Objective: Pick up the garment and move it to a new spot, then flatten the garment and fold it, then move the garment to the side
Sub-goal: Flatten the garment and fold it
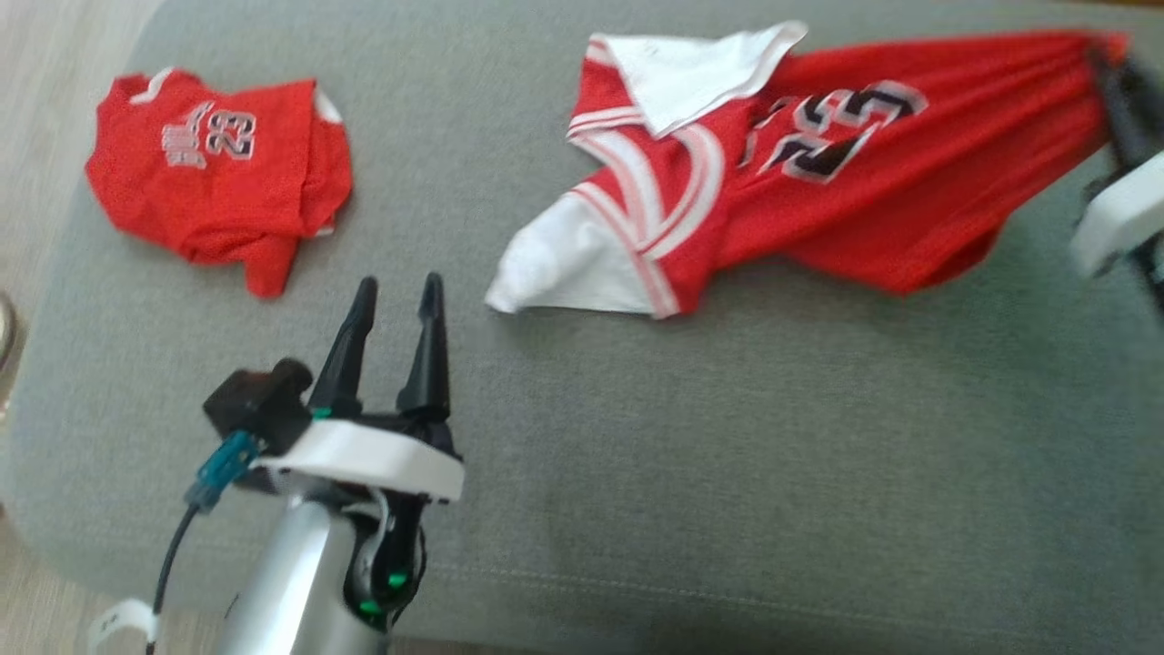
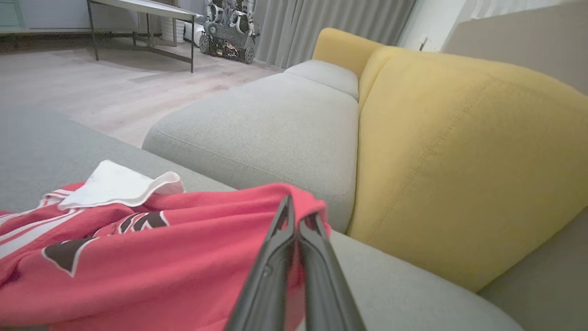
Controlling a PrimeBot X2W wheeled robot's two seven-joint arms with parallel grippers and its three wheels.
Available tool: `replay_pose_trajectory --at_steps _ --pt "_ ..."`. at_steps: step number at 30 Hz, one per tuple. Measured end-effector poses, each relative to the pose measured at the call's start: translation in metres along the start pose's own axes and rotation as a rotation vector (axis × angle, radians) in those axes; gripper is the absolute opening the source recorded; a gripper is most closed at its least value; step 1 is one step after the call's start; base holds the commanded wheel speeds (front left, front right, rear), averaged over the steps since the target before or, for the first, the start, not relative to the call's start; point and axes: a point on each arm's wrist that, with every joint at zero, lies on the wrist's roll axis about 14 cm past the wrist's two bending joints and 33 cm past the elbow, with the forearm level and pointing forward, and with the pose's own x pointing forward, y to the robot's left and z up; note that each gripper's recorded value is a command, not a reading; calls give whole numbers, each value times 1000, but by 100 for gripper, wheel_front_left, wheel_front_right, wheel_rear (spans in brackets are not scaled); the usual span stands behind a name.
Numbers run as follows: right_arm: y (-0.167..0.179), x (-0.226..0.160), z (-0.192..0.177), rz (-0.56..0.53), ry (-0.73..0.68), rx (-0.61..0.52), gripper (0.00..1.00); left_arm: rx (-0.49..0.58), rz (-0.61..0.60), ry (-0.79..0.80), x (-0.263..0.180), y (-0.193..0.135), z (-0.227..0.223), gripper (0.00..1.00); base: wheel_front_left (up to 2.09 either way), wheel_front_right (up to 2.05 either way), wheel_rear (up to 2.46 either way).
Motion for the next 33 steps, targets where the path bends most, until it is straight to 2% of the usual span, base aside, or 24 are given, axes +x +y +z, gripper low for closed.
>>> replay_pose_trajectory --at_steps 4,11,12,13,17,20,26,33 --pt "-18 26 3 1 22 -104 0 2 1 1 9 2 0 100 0 0 0" --pt "-23 76 -18 -6 85 -122 0 13 69 28 8 25 -8 100 0 0 0" --pt "-24 81 -25 -10 105 -118 35 15 78 34 8 28 -10 100 0 0 0" --pt "-24 85 -35 -15 131 -111 100 17 86 40 7 31 -11 100 0 0 0" --pt "-20 89 -79 -33 238 -56 100 18 100 48 10 37 -14 100 0 0 0" --pt "-9 87 -91 -31 240 -15 100 18 104 52 11 37 -16 100 0 0 0" --pt "-3 77 -64 -48 118 41 100 7 68 30 16 25 -9 100 0 0 0" --pt "-8 48 -8 -89 -62 116 100 -2 -1 -23 20 0 8 100 0 0 0"
